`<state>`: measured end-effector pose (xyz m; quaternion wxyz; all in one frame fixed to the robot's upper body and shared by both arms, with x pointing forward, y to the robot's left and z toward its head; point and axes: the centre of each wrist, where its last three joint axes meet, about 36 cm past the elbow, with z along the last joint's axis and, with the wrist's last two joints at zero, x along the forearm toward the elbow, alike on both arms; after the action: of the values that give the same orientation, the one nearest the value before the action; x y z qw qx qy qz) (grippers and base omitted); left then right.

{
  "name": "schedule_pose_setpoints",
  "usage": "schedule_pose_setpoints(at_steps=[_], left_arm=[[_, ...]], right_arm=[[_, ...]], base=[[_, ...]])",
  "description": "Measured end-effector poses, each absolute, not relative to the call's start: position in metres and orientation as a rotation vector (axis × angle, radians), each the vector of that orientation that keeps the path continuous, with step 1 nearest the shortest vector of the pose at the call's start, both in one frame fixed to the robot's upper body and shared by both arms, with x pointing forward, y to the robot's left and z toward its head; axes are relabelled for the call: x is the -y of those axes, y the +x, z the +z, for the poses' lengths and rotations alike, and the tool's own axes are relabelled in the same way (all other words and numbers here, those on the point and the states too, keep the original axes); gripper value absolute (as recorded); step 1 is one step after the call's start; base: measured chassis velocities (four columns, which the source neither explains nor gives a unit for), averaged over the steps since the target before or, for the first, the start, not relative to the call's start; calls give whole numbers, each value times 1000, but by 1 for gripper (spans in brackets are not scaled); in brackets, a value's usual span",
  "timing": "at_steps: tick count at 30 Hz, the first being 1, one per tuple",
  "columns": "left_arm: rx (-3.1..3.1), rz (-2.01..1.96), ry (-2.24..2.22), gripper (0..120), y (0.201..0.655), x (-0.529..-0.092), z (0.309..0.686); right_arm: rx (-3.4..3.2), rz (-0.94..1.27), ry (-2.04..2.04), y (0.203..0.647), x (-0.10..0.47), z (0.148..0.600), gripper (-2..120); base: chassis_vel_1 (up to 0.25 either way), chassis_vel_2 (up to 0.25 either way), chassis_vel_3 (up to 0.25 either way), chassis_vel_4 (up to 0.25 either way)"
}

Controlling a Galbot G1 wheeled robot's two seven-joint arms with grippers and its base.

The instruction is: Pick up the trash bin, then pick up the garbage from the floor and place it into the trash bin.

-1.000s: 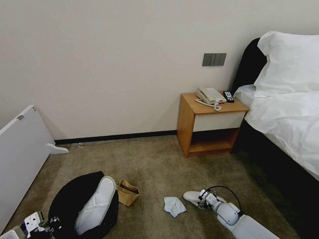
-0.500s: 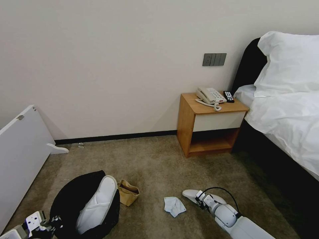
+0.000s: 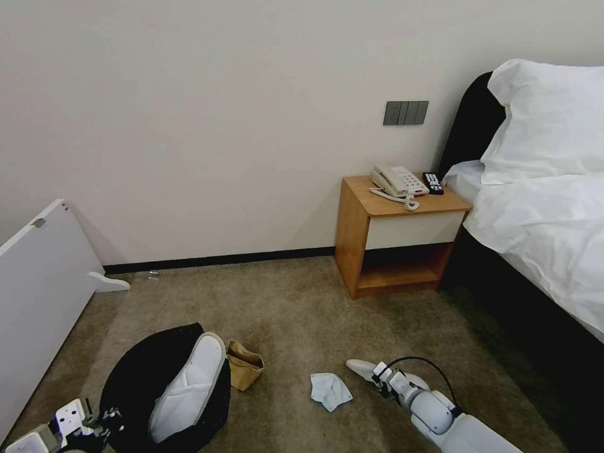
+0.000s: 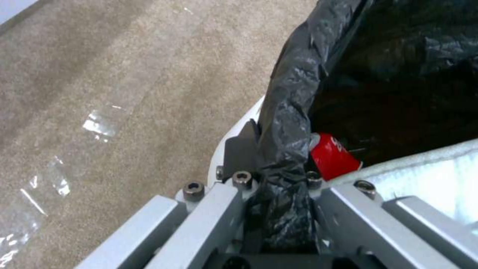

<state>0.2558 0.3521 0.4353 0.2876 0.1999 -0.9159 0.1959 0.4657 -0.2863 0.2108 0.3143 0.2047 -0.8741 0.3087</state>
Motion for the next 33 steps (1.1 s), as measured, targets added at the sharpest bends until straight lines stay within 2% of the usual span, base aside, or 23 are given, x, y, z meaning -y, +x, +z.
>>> schedule_pose_setpoints(at_steps=[9, 11, 22, 25, 26, 28, 29, 31, 33], left_arm=[[2456, 521, 535, 2, 255, -352, 439], [2468, 522, 530, 2, 255, -351, 444], [2498, 552, 537, 2, 251, -356, 466], [2528, 568, 541, 2, 250, -361, 479], [2528, 568, 541, 2, 250, -361, 479], [2538, 564, 542, 2, 250, -363, 483], [2538, 564, 542, 2, 250, -363, 483], [2545, 567, 546, 2, 250, -365, 487], [2547, 571, 547, 2, 251, -366, 488]], right_arm=[[2390, 792, 528, 465, 289, 239, 1], [2445, 722, 537, 461, 282, 260, 1], [2616, 687, 534, 466, 282, 328, 1], [2723, 604, 562, 465, 277, 372, 1], [2723, 604, 562, 465, 277, 372, 1], [2794, 564, 597, 462, 272, 405, 1], [2794, 564, 597, 462, 272, 405, 1], [2869, 546, 636, 459, 268, 439, 1], [2897, 536, 651, 458, 267, 452, 1]], base=[[0, 0, 0, 0], [0, 0, 0, 0], [0, 0, 0, 0], [0, 0, 0, 0], [0, 0, 0, 0], [0, 0, 0, 0], [0, 0, 0, 0], [0, 0, 0, 0], [0, 0, 0, 0]])
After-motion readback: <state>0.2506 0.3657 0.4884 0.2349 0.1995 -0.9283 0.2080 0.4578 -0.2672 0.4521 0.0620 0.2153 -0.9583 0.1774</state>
